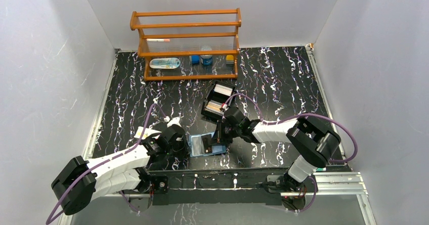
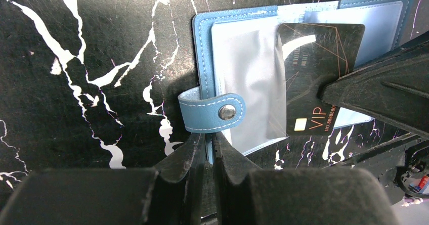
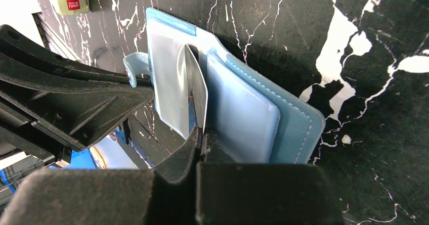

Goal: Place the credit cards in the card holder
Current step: Insert the credit card into the card holder.

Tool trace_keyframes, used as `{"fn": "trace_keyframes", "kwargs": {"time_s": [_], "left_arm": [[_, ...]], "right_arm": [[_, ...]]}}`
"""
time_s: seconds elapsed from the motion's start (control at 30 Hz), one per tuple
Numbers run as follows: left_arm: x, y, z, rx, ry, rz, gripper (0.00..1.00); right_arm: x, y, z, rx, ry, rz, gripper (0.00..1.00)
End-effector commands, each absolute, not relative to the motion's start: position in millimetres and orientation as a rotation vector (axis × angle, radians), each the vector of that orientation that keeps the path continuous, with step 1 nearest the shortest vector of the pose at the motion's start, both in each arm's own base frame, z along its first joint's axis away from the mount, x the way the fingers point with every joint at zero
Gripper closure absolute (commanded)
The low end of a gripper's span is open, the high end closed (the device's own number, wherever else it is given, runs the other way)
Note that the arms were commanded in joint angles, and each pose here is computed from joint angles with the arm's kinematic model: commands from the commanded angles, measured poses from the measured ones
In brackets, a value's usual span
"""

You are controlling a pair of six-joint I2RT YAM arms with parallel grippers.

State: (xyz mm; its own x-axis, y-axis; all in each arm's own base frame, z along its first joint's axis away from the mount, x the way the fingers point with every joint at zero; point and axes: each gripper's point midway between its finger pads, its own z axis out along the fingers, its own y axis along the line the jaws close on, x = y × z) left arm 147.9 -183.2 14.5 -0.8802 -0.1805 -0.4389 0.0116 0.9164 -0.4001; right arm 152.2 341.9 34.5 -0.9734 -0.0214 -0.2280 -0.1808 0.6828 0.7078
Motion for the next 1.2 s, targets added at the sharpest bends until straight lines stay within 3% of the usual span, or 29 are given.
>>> {"fn": "trace_keyframes", "kwargs": {"time_s": [0.0,1.17], "left_arm": [[140,-163,-5,-0.109,2.649,-0.411,0.90],[141,-162,-5,-0.108,2.649,-0.402,0.90]], "right_arm": [[129,323,9,-0.237,2.848,1.063,1.00],[130,312,8,-0.154,2.840,1.026,1.00]]}}
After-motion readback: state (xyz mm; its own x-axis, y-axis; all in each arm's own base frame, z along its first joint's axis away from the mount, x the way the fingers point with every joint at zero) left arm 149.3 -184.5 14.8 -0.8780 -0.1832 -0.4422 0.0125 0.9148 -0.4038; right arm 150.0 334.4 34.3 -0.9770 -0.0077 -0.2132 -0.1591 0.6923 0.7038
